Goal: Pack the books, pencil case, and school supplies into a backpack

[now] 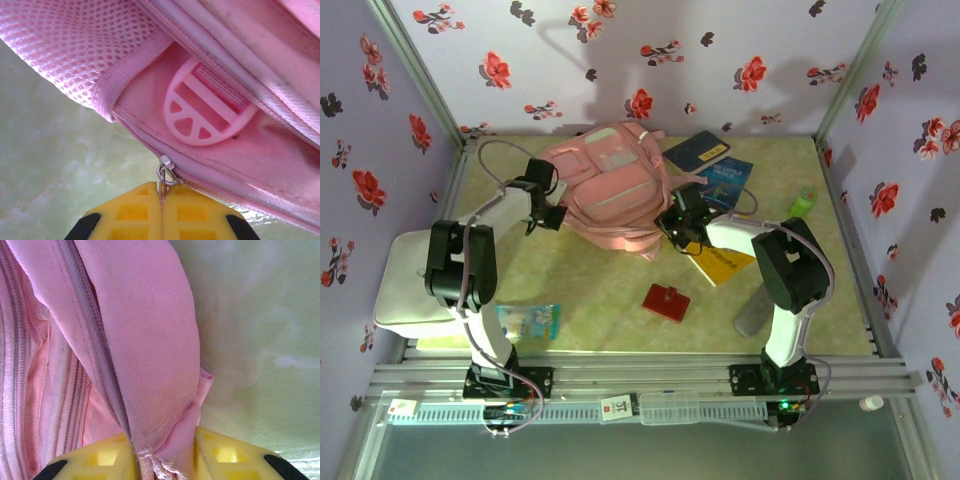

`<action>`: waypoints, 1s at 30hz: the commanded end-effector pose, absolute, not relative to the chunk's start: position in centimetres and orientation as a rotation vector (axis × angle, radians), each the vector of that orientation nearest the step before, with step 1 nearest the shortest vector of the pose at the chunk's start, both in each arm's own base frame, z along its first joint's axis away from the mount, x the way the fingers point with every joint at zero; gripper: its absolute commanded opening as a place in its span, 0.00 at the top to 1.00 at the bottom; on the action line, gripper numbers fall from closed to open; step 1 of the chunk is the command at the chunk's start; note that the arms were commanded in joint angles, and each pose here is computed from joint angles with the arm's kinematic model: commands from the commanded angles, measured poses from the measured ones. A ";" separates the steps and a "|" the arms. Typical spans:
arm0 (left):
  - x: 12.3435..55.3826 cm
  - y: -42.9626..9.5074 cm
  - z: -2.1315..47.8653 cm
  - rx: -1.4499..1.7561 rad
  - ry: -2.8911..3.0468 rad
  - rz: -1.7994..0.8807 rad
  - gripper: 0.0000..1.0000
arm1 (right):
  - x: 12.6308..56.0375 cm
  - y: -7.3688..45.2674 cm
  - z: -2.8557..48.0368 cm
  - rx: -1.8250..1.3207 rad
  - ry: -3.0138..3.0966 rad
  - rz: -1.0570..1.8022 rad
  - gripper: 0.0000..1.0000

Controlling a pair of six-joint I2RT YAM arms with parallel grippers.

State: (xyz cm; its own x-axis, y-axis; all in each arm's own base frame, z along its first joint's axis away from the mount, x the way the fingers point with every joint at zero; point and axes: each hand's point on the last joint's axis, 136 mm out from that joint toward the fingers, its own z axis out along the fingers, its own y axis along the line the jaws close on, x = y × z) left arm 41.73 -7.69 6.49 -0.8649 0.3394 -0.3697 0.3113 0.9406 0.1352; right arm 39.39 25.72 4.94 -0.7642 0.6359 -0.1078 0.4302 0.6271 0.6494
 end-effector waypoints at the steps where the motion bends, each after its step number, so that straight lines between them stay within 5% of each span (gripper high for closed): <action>1: 44.0 -4.2 7.0 0.335 2.655 0.286 1.00 | 40.0 24.0 5.4 0.867 2.471 0.824 0.70; 23: 43.7 3.0 10.7 -0.190 2.536 0.420 0.99 | 37.5 37.4 9.0 0.676 2.499 1.256 0.66; 30: 41.4 3.3 11.4 -0.367 2.560 0.391 0.56 | 37.3 35.0 10.1 0.691 2.449 1.130 0.40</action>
